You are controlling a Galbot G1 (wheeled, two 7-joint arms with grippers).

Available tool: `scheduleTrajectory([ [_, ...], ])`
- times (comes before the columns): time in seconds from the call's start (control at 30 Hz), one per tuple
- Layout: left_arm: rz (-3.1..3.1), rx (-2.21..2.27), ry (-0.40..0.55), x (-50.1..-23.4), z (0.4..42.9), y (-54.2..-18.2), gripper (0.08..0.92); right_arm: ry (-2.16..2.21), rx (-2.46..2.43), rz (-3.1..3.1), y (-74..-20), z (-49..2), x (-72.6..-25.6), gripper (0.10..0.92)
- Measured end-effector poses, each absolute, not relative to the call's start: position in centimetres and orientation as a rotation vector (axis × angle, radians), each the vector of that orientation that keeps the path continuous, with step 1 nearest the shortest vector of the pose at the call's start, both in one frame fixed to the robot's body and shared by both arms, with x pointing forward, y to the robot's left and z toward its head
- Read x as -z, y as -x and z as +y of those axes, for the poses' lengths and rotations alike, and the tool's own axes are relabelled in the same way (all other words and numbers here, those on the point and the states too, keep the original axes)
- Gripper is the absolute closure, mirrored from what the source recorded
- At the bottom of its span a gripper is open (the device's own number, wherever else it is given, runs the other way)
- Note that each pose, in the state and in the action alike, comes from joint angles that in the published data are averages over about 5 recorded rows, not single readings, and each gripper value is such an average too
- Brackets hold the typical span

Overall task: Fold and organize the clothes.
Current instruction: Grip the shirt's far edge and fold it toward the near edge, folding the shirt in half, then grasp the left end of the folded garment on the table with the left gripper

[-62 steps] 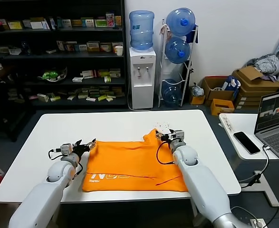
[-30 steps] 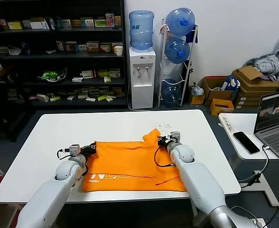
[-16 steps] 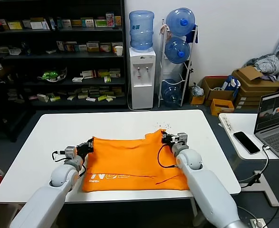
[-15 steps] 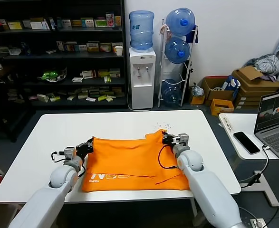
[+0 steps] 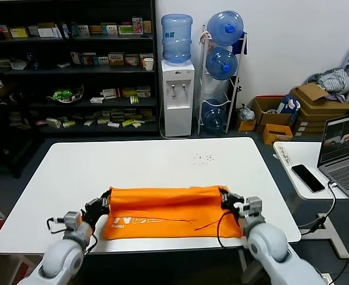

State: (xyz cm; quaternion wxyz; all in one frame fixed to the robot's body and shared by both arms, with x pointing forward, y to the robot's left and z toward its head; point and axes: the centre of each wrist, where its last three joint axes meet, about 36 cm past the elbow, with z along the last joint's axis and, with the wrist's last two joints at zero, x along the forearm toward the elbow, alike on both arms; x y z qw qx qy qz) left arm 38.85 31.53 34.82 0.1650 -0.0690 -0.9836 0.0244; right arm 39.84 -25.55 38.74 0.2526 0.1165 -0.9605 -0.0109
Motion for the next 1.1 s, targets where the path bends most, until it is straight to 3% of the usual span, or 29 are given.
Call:
scheduleTrajectory([
  [0.37,-2.746,-0.099,0.162,-34.9,31.5,-34.0,0.539,-0.31,0.005,-2.609,-34.0,-26.4,-41.5,0.519],
  [0.63,-2.677,-0.149,0.142,-33.9,31.6,-34.2,0.305,-0.3,-0.002,-2.624,-32.7,-26.5,-42.7,0.286],
  [0.77,-2.634,-0.172,0.127,-33.0,31.9,-35.0,0.208,-0.291,-0.009,-2.626,-32.4,-26.6,-42.9,0.214],
  [0.97,-2.588,-0.198,0.122,-31.8,31.6,-36.1,0.184,-0.277,-0.015,-2.628,-32.1,-26.7,-43.1,0.2],
  [1.1,-2.577,-0.2,0.128,-31.3,31.2,-36.2,0.259,-0.268,-0.021,-2.627,-32.0,-26.8,-43.1,0.2],
])
